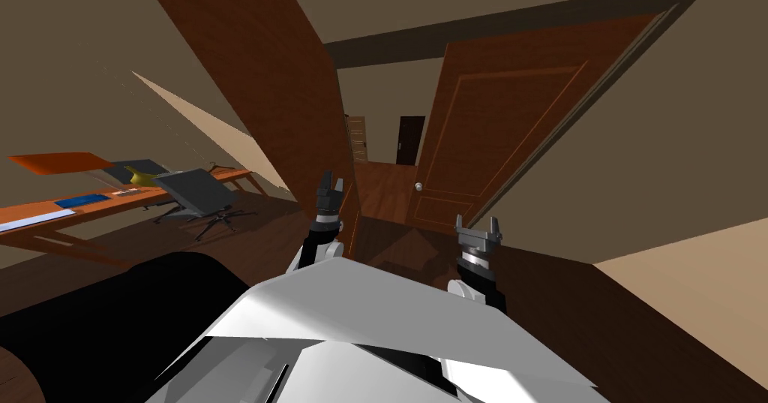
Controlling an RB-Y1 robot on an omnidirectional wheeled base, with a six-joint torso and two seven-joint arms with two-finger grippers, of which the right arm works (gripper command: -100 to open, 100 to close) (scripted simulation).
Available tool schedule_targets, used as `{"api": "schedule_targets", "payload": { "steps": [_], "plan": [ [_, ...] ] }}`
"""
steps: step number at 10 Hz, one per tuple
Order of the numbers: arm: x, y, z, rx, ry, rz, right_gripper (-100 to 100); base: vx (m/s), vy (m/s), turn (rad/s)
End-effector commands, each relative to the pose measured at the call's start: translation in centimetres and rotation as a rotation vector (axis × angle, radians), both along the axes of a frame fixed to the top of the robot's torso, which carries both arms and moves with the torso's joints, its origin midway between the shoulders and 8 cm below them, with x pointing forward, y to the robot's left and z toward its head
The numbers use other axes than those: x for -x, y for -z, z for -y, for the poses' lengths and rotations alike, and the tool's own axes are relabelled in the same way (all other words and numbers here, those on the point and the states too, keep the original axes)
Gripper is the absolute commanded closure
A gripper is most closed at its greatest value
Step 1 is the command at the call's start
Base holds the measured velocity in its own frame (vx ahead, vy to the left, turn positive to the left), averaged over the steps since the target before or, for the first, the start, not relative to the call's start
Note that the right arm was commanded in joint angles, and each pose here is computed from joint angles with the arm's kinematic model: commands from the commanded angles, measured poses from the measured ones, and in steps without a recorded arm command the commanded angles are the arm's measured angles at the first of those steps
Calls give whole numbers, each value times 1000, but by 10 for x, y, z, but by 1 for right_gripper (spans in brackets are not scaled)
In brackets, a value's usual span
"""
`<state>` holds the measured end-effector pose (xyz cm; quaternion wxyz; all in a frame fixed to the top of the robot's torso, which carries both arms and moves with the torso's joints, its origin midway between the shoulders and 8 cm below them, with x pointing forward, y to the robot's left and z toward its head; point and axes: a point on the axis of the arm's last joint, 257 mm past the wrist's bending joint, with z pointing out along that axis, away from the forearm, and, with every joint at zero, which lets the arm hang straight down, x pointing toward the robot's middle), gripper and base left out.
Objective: Pull the door open
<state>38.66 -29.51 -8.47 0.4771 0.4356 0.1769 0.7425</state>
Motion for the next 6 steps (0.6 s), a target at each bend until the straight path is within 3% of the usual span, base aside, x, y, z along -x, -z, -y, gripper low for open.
{"api": "schedule_targets", "payload": {
  "steps": [1,6],
  "plan": [
    [-2,12,0,-55,-26,-11,-100,78,-49,137],
    [-13,54,1,-224,-93,-52,-100,97,-29,102]
  ]
}}
